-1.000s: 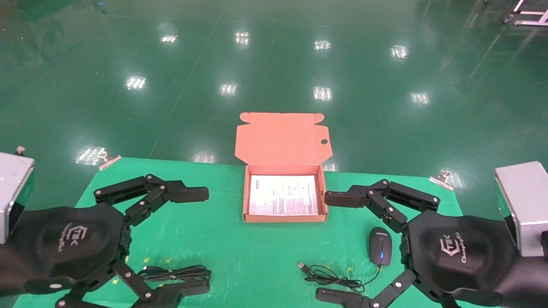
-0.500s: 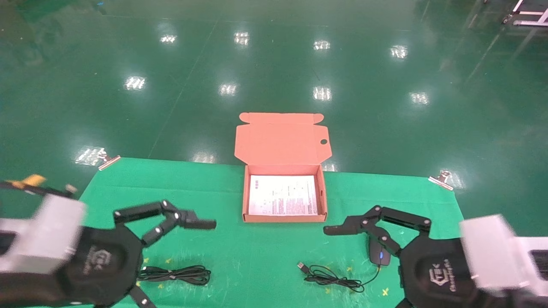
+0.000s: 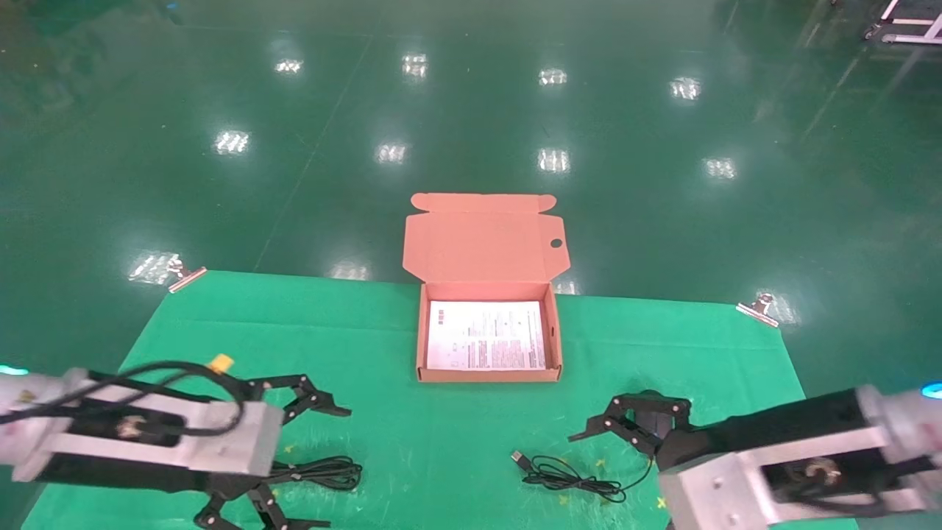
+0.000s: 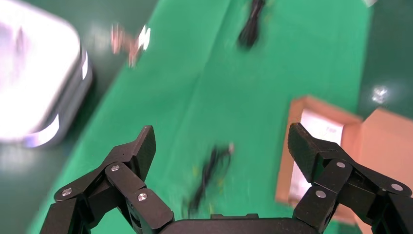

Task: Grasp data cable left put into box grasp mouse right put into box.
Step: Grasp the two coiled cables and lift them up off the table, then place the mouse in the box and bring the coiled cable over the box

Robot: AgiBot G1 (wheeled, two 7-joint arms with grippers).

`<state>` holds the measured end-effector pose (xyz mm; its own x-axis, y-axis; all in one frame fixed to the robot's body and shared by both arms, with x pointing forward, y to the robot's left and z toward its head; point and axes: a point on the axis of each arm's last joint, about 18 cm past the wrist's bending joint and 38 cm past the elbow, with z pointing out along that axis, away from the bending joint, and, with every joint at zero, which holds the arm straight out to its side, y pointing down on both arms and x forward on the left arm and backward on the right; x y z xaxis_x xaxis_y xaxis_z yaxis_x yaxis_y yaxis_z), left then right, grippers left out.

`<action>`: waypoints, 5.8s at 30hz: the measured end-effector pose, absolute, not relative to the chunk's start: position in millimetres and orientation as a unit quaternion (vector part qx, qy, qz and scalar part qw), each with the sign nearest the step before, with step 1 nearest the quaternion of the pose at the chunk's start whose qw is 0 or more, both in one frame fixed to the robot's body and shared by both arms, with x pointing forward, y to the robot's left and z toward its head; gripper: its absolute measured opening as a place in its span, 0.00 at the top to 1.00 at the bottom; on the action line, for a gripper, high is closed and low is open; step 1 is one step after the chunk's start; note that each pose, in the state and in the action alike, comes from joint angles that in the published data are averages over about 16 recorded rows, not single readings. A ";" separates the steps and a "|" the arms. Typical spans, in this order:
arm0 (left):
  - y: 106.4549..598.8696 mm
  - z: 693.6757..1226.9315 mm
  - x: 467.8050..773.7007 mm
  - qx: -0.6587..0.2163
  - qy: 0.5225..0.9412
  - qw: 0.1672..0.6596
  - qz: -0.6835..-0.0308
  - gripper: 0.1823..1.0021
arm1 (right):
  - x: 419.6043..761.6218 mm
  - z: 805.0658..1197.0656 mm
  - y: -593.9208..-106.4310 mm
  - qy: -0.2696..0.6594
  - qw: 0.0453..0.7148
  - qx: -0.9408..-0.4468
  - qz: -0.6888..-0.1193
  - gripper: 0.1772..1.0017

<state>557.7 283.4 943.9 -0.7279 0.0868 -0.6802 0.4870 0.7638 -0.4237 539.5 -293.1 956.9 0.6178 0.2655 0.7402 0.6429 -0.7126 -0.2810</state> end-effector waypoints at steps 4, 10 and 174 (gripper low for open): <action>281.0 930.2 574.2 0.169 0.893 0.338 -0.245 0.00 | 555.9 947.0 -294.2 -0.279 0.206 -0.870 -0.351 0.00; 278.9 908.5 598.3 0.171 0.905 0.351 -0.169 0.00 | 578.1 929.5 -297.8 -0.278 0.137 -0.882 -0.355 0.00; 317.9 1035.0 719.7 -0.045 0.739 0.660 -0.126 0.91 | 709.3 1096.4 -201.7 -0.165 0.251 -0.709 -0.638 0.98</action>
